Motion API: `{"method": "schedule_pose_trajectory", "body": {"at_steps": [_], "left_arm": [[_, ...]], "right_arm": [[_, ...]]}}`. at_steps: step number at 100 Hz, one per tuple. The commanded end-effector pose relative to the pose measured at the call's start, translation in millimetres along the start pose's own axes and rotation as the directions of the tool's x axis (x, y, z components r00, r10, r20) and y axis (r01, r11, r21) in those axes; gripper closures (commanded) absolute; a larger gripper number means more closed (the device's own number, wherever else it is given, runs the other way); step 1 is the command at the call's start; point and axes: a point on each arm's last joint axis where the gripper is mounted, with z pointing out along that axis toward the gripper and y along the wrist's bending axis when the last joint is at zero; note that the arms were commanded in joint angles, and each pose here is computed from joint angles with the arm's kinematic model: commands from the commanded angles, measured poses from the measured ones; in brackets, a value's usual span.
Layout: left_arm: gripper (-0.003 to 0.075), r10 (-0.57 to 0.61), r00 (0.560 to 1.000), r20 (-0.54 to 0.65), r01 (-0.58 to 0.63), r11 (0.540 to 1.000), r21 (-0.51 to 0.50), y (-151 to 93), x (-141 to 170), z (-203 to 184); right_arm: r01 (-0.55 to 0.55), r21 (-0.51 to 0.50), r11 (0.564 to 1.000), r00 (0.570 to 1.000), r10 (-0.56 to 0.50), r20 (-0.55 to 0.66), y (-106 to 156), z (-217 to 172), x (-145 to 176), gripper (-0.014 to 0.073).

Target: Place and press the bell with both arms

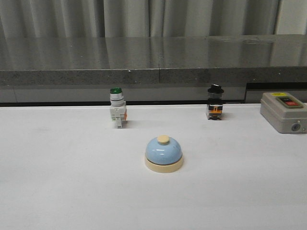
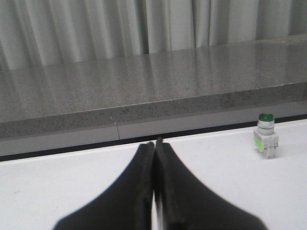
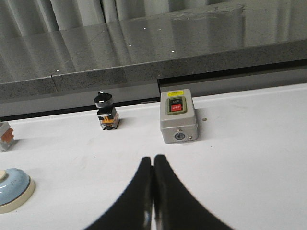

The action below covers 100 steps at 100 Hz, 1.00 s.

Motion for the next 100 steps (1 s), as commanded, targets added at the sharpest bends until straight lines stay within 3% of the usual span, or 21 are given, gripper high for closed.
{"method": "schedule_pose_trajectory", "body": {"at_steps": [1, 32, 100], "left_arm": [[0.0741, -0.009, 0.993, 0.119, 0.01, 1.0, -0.005, 0.3, -8.0, -2.6], [0.0741, -0.025, 0.991, 0.129, 0.025, 1.0, -0.002, -2.0, 15.7, -3.3], [0.0741, -0.071, 0.984, 0.161, 0.072, 0.997, 0.001, -1.6, 13.9, -3.6]], "right_arm": [[0.008, -0.013, 1.0, 0.993, -0.007, 0.119, 2.3, -3.3, -14.8, 0.0659], [0.008, -0.013, 1.0, 0.993, -0.007, 0.119, 2.3, -3.3, -14.8, 0.0659], [0.008, -0.013, 1.0, 0.993, -0.007, 0.119, 2.3, -3.3, -14.8, 0.0659]]}}
